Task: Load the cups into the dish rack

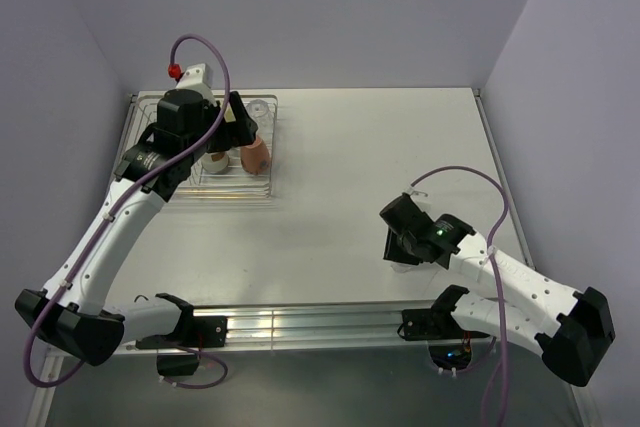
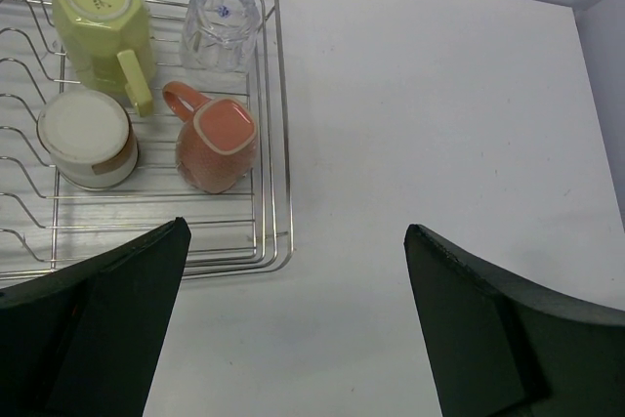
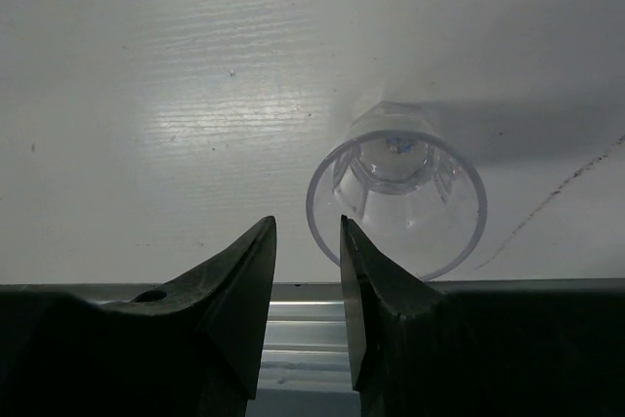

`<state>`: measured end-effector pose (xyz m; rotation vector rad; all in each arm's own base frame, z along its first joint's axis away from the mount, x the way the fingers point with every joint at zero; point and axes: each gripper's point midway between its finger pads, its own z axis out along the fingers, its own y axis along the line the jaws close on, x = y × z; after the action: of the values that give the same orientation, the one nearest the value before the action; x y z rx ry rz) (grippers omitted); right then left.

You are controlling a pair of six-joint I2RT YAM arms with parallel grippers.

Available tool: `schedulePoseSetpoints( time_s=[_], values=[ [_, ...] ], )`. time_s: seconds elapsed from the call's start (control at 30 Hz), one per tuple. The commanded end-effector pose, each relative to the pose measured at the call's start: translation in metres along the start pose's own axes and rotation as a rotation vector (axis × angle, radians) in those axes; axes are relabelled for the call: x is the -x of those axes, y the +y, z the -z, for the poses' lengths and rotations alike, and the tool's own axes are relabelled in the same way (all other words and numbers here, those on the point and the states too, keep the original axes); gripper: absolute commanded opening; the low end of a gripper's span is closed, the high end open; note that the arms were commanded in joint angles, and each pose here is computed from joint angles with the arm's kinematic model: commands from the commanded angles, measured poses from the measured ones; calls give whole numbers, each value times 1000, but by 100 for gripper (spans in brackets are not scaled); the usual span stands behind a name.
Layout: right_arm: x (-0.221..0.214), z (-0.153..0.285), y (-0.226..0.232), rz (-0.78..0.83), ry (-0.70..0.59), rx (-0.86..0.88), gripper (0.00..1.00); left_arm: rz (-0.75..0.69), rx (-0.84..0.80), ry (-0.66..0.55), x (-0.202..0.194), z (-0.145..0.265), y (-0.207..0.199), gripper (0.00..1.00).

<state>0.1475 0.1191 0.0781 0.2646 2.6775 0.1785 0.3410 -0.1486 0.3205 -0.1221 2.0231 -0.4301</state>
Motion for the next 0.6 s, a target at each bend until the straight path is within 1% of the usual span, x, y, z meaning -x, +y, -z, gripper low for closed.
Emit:
schedulePoseSetpoints(
  time_s=[0.0,0.23,0.33,0.43,0.47,0.53,0.57],
  values=[
    [6,-3,-4,-48,-51,-22,40,-2,-57,-41,10,6,-11,99],
    [4,-15,-5,-35,-40,-49,41,-2,-61,-36,6,6,-10,99],
    [3,-20,-4,-24,-34,-62,40,-2,-58,-36,7,6,-10,99],
    [4,-24,-3,-22,-33,-63,33,-2,-52,-39,7,7,-9,99],
    [5,-24,-2,-23,-35,-61,25,-2,-53,-40,8,7,-9,99],
    [5,-26,0,-17,-32,-60,21,0,-53,-40,8,7,-9,99],
    [6,-27,0,-13,-32,-63,16,0,-53,-37,7,7,-9,99]
  ],
)
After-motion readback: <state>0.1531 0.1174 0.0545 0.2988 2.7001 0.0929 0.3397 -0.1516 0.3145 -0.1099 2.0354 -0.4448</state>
